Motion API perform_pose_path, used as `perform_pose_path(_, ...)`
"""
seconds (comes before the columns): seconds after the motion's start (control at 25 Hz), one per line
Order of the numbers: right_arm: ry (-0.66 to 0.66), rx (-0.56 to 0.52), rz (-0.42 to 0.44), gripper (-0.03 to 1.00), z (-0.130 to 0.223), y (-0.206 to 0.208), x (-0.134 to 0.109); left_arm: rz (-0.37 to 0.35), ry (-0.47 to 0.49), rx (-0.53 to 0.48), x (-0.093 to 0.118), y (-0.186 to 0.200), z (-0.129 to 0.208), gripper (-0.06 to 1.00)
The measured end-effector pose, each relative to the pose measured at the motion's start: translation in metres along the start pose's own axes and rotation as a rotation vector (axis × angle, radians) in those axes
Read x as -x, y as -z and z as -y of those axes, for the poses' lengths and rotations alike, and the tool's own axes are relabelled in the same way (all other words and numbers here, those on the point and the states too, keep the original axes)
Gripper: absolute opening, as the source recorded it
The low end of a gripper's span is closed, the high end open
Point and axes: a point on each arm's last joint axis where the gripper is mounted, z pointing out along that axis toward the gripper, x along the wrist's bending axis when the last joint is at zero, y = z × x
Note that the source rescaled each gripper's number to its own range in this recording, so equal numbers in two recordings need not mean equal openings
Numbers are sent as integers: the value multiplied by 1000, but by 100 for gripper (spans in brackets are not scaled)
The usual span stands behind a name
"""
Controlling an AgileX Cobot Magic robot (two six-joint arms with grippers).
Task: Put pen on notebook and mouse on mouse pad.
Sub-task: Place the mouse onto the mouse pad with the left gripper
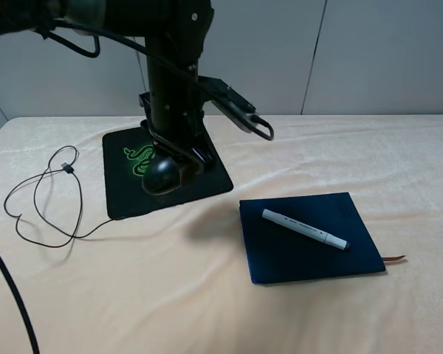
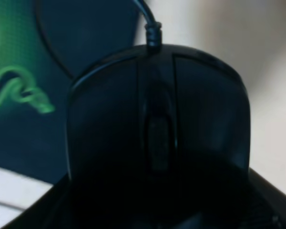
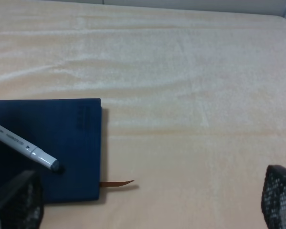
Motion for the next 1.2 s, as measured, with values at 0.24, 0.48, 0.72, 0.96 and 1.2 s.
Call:
perform_pose_path(0.24, 0, 0, 0, 100, 0, 0, 0, -10, 139, 42, -55, -5, 11, 0)
perform_pose_path(0.48, 0, 0, 0, 100, 0, 0, 0, -6, 282, 127, -104, -11, 24, 0)
perform_pose_path(0.72, 0, 0, 0, 100, 0, 0, 0, 12, 426, 229, -146, -16, 39, 0)
perform_pose_path(0.96, 0, 0, 0, 100, 0, 0, 0, 37, 478, 266, -157, -28, 38, 0)
perform_pose_path(1.2, 0, 0, 0, 100, 0, 0, 0, 120, 498, 183, -152, -75, 28, 0)
